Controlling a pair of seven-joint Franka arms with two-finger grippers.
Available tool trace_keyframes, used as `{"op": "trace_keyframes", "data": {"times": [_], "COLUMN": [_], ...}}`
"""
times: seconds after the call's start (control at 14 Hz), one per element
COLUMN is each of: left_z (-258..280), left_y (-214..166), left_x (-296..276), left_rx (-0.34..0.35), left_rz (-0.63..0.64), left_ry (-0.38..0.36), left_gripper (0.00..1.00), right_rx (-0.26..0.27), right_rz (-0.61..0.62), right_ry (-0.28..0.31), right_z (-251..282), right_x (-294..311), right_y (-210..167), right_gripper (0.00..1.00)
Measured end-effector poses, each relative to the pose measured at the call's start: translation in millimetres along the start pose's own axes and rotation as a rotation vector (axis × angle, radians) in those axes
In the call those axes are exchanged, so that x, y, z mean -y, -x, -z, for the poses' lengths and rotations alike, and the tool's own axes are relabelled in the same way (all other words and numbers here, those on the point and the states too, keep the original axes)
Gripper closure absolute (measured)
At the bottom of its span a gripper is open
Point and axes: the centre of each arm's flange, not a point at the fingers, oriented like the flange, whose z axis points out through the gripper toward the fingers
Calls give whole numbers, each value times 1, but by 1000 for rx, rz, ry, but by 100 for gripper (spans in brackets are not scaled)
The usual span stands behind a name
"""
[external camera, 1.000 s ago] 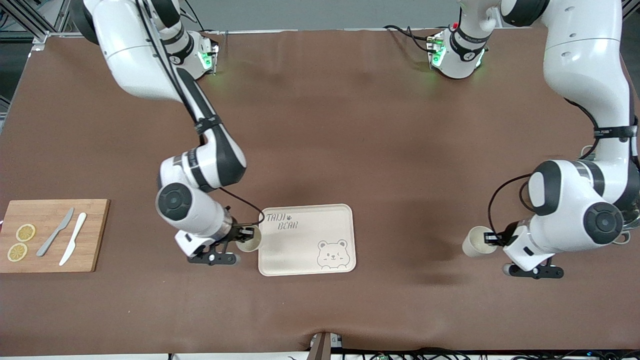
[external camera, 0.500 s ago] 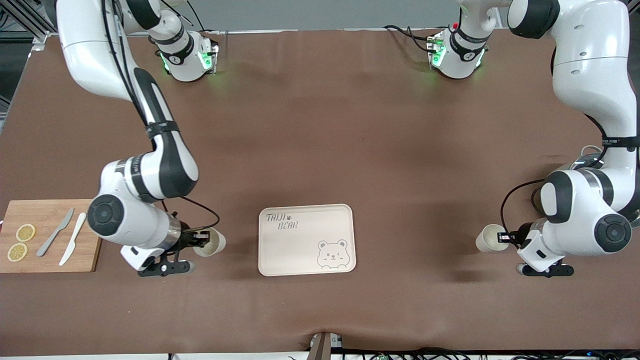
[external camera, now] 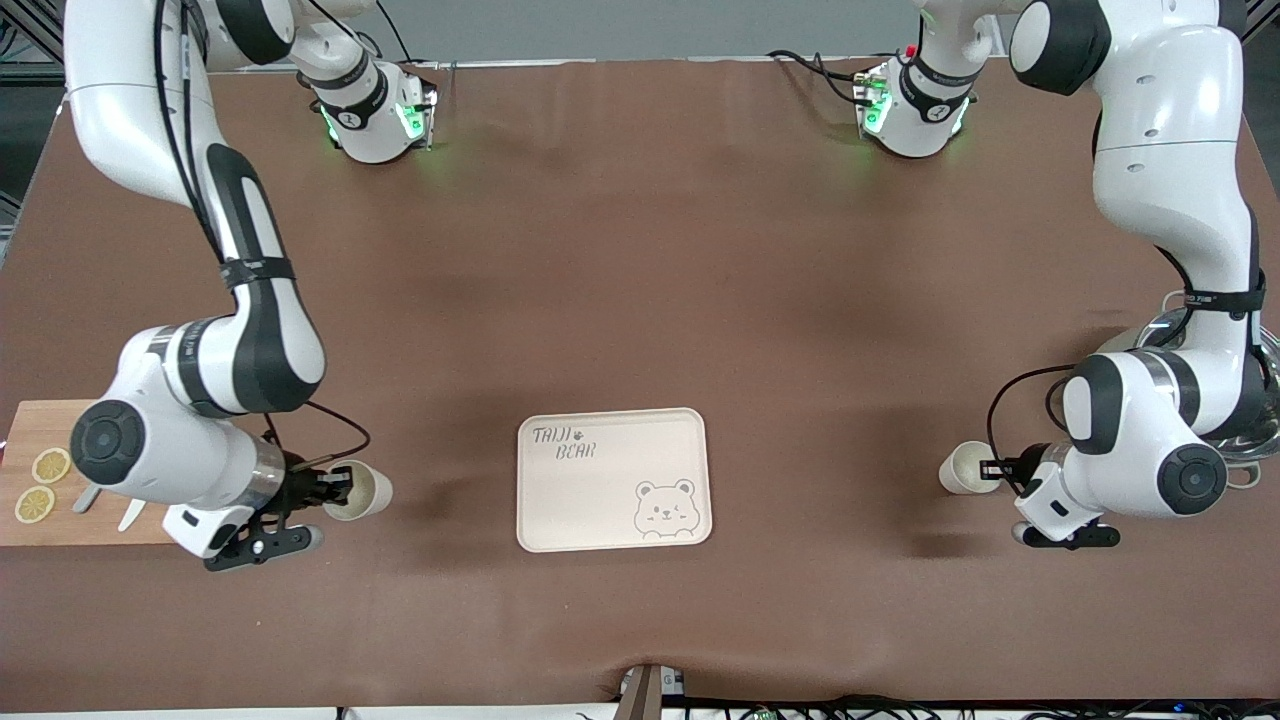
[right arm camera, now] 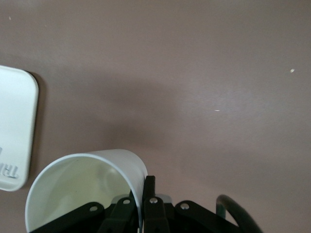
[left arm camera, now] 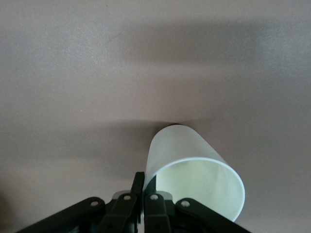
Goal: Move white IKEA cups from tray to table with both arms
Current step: 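Lower the cups onto the table with both grippers and open them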
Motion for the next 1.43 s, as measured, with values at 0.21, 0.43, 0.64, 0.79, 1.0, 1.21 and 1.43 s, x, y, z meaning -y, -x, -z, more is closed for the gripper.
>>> {"op": "trace_keyframes", "data": {"times": [0.21, 0.43, 0.64, 0.79, 1.0, 1.21, 1.43], "left_z": [-2, -5, -1, 9, 41, 77, 120], "left_y": [0, 0, -1, -3, -3, 1, 9], "left_x": [0, 0, 0, 2, 7, 7, 6], "left_rx": [4, 8, -1, -20, -69, -120, -179], "left_rz": [1, 0, 0, 2, 9, 7, 4], "left_ry": [0, 0, 0, -2, -8, -15, -17], "left_gripper": [88, 56, 28, 10, 0, 0, 0], "right_rx": [3, -25, -41, -50, -64, -67, -76], "right_rz": [83, 129, 157, 174, 186, 191, 194], "right_ry": [1, 15, 27, 34, 45, 48, 52], "right_z": [-3, -20, -49, -67, -89, -101, -109], "right_x": [-23, -43, -59, -68, -79, -81, -82], "right_y": [6, 6, 7, 8, 9, 9, 9], "right_gripper": [96, 96, 96, 96, 96, 96, 96]}}
